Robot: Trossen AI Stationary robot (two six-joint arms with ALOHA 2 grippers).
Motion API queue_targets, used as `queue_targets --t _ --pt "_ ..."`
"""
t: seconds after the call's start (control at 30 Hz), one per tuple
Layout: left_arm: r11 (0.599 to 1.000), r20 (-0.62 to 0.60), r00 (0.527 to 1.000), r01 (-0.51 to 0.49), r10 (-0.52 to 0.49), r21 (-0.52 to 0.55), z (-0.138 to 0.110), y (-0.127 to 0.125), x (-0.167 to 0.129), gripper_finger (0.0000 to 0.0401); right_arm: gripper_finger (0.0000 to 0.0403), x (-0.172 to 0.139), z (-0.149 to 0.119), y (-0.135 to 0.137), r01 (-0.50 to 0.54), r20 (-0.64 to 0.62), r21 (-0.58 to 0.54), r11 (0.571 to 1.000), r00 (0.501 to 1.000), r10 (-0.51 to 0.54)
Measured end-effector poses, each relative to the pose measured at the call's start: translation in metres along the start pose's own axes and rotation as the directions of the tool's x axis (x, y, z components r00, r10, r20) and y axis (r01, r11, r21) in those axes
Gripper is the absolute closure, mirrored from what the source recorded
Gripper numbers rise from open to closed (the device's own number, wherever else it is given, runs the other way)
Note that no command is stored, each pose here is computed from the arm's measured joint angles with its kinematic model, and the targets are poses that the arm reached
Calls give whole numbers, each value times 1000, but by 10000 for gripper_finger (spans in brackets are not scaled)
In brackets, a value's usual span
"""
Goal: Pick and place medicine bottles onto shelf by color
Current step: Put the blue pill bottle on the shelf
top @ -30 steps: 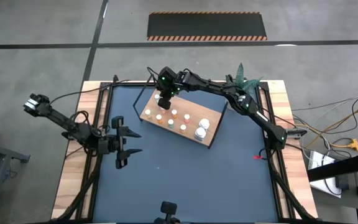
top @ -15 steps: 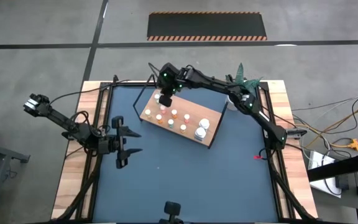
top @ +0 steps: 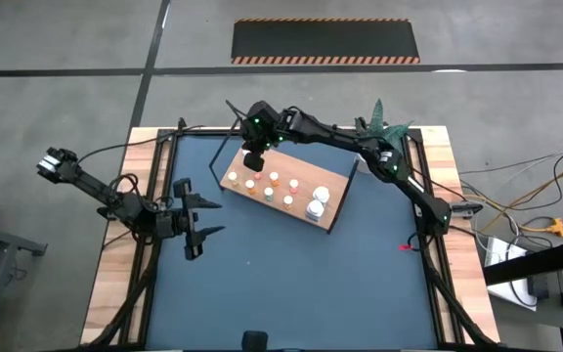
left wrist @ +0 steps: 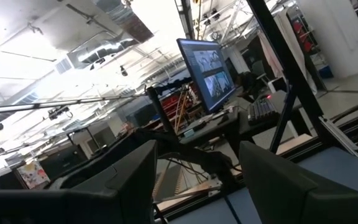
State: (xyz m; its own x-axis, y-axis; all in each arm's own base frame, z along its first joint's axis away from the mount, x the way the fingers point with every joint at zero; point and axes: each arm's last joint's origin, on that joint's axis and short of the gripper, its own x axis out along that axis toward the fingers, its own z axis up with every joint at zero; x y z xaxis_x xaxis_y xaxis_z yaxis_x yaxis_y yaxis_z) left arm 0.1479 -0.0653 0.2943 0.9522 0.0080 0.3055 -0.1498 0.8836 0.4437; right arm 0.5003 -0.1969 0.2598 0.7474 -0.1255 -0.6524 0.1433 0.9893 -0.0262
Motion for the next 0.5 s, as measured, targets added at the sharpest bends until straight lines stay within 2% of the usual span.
queue_targets --t 0.2,0.33,0.5 --pt "1000 -8 1000 -4 4 4 -1 2 -3 189 394 5 -2 5 -12 2 -26 1000 1000 12" --pt "1000 -15 1000 1 -1 7 -2 2 -6 189 394 15 -14 8 -34 -32 -31 999 999 33" --pt "1000 -25 1000 8 -7 13 -3 4 -9 189 394 28 -22 11 -36 5 -36 999 999 37"
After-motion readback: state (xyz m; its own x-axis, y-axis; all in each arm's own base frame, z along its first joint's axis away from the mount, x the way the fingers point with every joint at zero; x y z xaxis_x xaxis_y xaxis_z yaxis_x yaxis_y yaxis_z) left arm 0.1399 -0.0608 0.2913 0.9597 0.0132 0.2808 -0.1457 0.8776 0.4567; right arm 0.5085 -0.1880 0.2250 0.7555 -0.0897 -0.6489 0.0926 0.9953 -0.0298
